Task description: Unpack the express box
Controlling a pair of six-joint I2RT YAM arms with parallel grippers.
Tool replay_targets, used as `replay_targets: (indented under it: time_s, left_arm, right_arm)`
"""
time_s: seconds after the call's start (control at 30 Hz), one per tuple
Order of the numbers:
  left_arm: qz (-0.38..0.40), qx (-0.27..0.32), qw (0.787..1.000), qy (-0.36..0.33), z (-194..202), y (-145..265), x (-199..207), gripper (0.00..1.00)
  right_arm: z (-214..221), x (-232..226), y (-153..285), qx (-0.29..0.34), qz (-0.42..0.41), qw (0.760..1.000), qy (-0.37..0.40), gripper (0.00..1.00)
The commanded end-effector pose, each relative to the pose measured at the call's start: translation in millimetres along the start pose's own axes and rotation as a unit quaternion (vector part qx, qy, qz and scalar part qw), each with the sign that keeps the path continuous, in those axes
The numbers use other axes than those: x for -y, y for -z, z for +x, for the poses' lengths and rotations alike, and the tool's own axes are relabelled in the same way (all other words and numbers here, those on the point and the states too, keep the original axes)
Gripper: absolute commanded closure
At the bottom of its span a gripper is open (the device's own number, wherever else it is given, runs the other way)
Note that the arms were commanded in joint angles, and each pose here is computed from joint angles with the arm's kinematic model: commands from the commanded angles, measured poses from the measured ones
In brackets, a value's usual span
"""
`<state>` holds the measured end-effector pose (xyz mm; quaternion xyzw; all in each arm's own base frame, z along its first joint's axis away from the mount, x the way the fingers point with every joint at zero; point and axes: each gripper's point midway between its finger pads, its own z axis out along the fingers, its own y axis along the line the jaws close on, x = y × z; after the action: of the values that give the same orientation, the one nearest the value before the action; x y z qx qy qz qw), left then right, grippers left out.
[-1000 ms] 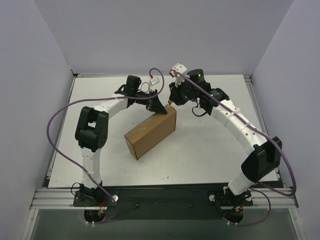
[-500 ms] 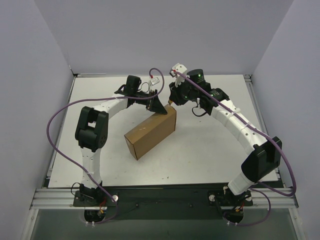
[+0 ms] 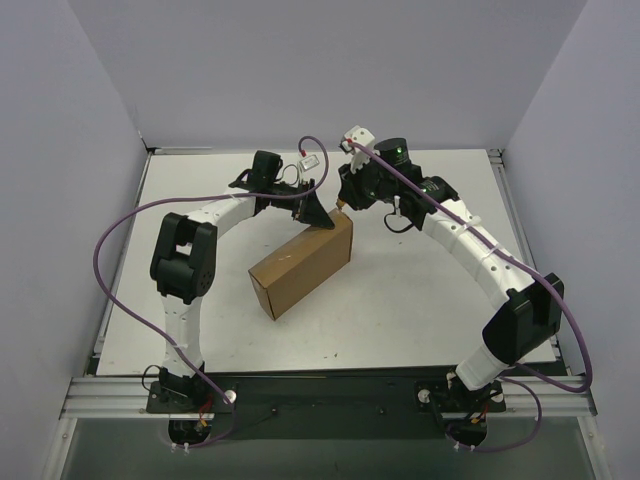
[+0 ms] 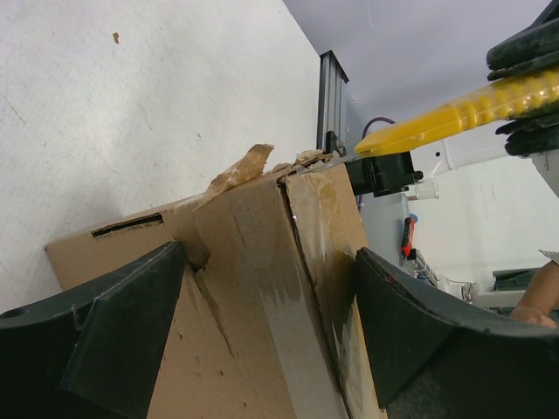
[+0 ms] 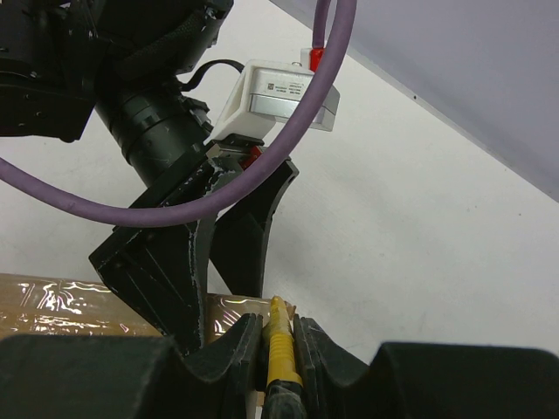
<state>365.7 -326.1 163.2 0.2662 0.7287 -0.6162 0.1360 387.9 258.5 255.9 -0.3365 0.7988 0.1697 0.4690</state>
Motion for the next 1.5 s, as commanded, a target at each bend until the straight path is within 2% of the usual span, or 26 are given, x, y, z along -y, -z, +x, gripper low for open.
replay_targets:
  time_s: [0.0,0.33,0.97,1.47]
  left_arm:
    - [-0.044,-0.011,0.998,0.047,21.4,-6.8,-35.5,0.13]
    - [-0.044,-0.011,0.998,0.048,21.4,-7.5,-37.7,0.13]
    - [-0.044,-0.011,0.998,0.053,21.9,-8.5,-40.7,0.13]
    - [-0.058,-0.002,0.996,0.062,17.7,-10.0,-52.7,0.14]
  right_arm:
    - [-42.0,6.3,21.6,0.068,0.012,0.998,0.008,1.0]
    - [-19.0,8.3,12.8,0.036,0.005,0.999,0.005,1.0]
    - [-4.6,-6.5,8.1,0.007,-0.025,1.0,0.012,1.0]
    - [20.7,-11.8,32.3,-0.059,-0.03,0.998,0.017,1.0]
